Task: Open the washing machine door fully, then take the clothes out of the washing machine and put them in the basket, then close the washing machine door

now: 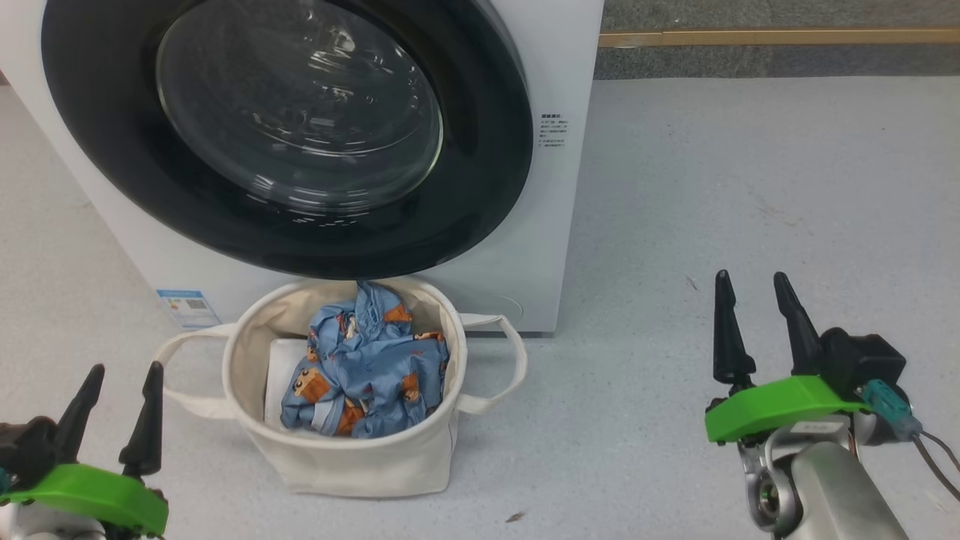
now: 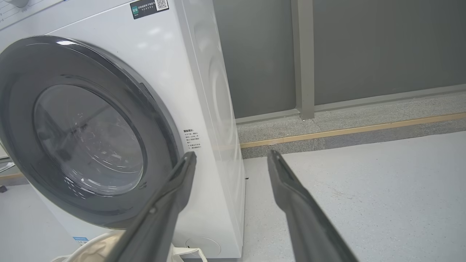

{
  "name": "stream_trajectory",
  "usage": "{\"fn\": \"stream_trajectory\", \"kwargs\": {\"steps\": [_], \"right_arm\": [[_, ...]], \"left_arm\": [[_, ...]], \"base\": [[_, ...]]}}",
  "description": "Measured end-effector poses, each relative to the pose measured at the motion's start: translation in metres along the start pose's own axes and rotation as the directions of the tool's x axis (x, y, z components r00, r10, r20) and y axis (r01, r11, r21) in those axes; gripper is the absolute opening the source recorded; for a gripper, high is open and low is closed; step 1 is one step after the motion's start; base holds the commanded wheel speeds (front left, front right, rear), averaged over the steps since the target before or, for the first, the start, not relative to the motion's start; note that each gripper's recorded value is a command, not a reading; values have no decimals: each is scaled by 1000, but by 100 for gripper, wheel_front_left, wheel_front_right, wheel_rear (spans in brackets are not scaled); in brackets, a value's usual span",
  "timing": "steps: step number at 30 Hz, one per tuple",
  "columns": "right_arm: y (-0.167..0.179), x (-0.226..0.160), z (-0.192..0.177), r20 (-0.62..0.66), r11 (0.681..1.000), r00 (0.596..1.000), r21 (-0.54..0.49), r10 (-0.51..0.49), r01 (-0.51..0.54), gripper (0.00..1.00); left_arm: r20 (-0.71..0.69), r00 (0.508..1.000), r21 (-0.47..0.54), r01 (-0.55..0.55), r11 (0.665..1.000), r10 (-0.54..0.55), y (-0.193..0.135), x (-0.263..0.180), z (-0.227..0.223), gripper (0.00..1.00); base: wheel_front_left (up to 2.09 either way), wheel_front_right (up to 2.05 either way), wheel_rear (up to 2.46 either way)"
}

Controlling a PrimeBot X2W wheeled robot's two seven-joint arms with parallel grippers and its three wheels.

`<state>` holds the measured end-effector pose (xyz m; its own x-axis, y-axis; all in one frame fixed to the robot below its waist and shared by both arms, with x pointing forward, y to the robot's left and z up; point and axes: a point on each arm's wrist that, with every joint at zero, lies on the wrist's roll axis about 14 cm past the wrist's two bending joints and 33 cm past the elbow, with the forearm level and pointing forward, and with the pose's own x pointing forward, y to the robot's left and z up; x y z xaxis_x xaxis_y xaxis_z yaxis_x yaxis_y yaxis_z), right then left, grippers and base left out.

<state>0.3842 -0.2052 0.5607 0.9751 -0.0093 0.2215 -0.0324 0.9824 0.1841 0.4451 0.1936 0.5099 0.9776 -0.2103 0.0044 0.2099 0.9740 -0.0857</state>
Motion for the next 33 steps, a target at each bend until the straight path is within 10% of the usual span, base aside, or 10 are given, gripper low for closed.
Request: {"fn": "stream_trajectory", "kwargs": {"steps": [16,17,33], "right_arm": [[-2,0,-3,-8,1000,1000,0,-7,7,100],[-2,-1,-4,-11,1000,1000,0,-8,8,0],[-17,-43,-71,-229,988,970,110,-82,110,0]], "left_arm": [[-8,1000,1,9,1000,-9,-2,1,-3,100],[-12,1000,-5,14,1000,-14,-5,1,-5,0],[-205,979,-178,-56,982,18,-23,-39,-77,0]], "base": [[0,0,0],[0,0,0],[0,0,0]]}}
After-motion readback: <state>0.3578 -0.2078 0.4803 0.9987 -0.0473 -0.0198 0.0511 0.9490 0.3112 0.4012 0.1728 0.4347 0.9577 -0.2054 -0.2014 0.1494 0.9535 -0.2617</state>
